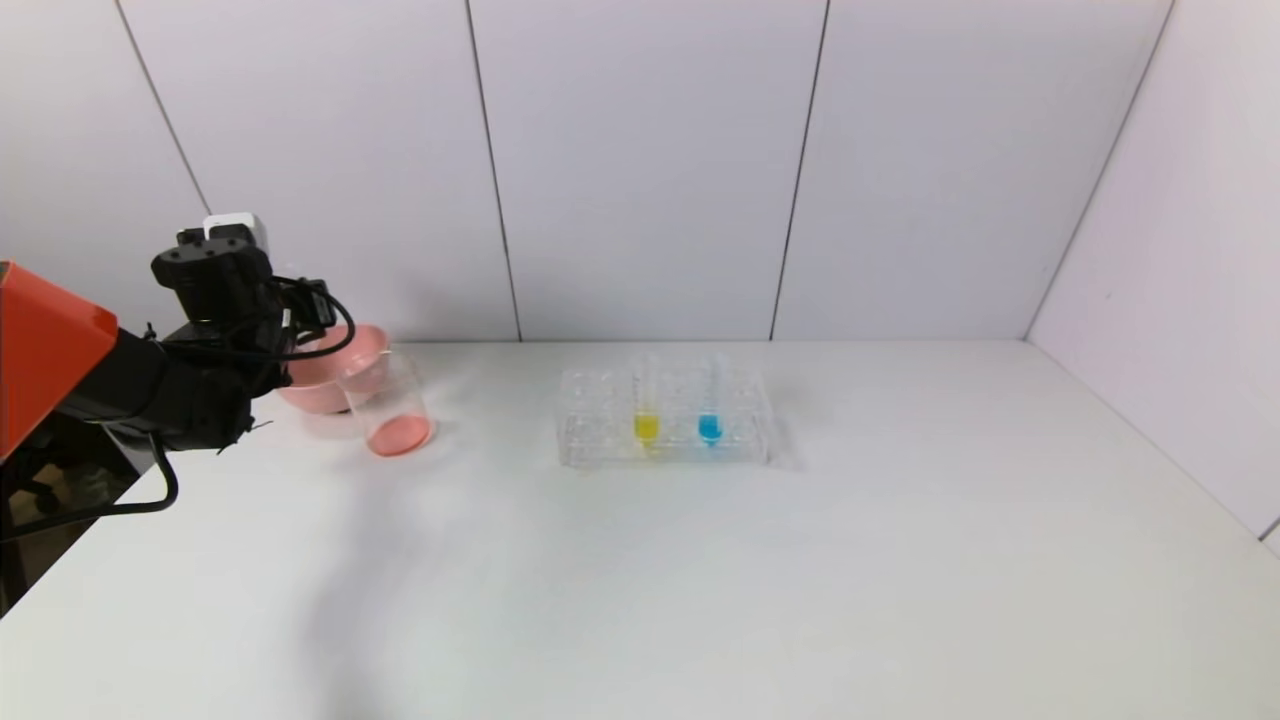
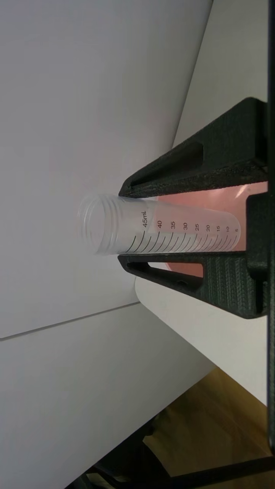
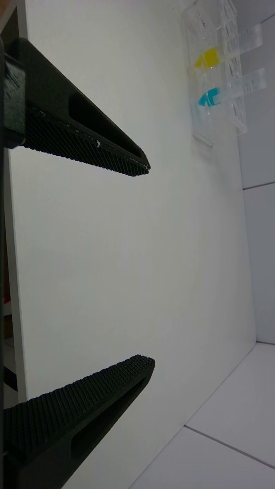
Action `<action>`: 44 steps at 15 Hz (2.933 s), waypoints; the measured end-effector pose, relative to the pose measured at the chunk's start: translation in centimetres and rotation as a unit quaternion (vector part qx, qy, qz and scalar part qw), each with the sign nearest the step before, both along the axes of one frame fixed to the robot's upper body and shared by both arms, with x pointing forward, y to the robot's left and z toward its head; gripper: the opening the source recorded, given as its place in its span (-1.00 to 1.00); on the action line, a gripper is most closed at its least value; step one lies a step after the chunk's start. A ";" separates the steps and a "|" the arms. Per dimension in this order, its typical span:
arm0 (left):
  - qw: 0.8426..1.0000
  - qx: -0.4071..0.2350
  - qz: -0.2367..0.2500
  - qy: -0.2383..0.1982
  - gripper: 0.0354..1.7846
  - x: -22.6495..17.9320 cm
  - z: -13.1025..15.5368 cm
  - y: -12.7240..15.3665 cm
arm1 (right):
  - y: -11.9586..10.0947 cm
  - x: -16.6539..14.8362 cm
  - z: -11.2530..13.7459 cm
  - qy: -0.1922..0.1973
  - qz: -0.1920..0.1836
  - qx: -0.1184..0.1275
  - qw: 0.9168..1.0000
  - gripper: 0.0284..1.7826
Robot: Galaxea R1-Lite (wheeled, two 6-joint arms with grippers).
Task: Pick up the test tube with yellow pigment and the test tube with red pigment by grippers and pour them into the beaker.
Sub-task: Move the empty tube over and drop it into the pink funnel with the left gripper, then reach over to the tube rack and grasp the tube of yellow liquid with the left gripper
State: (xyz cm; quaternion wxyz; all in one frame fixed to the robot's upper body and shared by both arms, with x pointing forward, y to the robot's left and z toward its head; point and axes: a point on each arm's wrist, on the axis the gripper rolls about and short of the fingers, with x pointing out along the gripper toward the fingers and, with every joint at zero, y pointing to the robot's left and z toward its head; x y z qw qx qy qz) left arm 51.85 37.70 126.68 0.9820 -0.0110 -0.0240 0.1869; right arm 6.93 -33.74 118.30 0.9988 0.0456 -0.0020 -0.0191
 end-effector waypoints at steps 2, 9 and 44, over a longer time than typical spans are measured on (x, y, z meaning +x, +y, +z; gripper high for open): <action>1.000 0.000 0.000 0.000 -0.25 0.2 -0.2 0.0 | 0.0 0.0 0.0 0.000 0.000 0.000 1.000 0.92; 1.000 0.000 -0.002 -0.002 0.85 -0.5 0.3 0.0 | 0.0 0.0 0.0 0.000 0.000 0.000 1.000 0.92; 0.965 -0.008 -0.259 0.042 0.98 -12.9 -3.9 -33.9 | 0.0 0.0 0.0 0.000 0.000 0.000 1.000 0.92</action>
